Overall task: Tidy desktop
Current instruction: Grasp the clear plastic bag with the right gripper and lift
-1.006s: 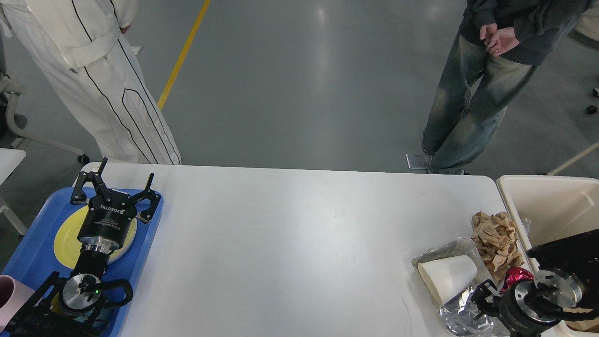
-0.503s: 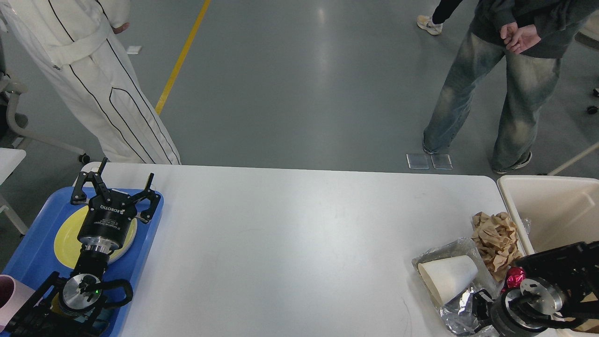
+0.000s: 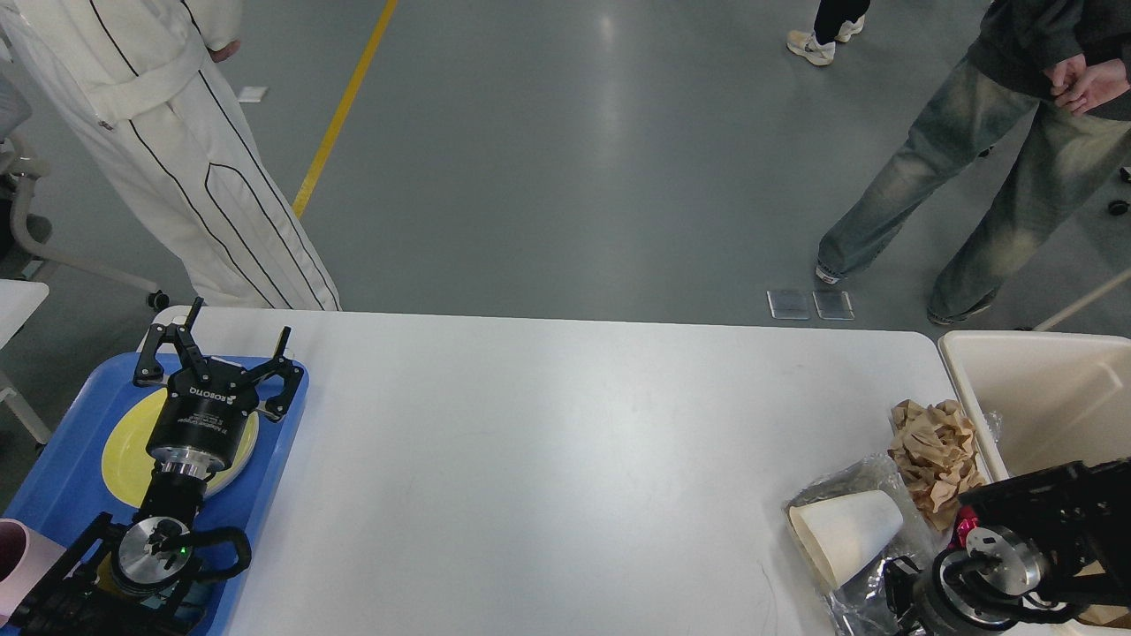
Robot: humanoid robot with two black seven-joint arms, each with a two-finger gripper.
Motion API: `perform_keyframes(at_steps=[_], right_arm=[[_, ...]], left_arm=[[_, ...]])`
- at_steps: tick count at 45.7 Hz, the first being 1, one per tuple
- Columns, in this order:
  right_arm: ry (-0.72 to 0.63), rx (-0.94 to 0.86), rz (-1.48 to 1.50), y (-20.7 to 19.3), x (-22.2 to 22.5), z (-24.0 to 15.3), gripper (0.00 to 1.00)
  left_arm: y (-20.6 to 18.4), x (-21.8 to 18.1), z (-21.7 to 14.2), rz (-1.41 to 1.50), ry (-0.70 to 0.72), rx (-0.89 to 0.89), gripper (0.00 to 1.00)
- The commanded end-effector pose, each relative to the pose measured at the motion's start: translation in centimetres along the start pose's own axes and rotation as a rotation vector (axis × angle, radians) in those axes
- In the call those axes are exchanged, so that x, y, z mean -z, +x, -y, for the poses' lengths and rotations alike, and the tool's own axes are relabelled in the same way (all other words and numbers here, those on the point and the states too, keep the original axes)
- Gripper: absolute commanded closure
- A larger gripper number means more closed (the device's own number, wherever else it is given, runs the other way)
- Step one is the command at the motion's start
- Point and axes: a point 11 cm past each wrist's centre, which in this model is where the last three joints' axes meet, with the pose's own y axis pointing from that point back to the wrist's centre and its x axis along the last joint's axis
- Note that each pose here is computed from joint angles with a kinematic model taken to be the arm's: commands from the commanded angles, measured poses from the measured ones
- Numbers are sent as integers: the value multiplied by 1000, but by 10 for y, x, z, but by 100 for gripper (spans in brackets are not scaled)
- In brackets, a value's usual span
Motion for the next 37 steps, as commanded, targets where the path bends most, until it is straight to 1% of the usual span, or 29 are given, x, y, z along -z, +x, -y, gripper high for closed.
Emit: perform_keyframes(at_steps=[1, 8, 13, 25, 32, 37], right_arm=[[-7, 10, -9, -4, 0, 0, 100], [-5, 15, -12, -6, 1, -1, 100], [-5, 77, -36, -21, 1, -11, 100], [100, 223, -120, -33, 24, -75, 100], [152, 207, -207, -28, 42, -118, 100], [211, 162, -271, -18, 59, -161, 100]], left_arm=[[0, 0, 0, 0, 0, 0, 4], [0, 0, 0, 0, 0, 0, 4], [0, 0, 0, 0, 0, 1, 4], [0, 0, 0, 0, 0, 0, 4], [0, 0, 0, 0, 1, 1, 4], [0, 0, 0, 0, 1, 0, 4]])
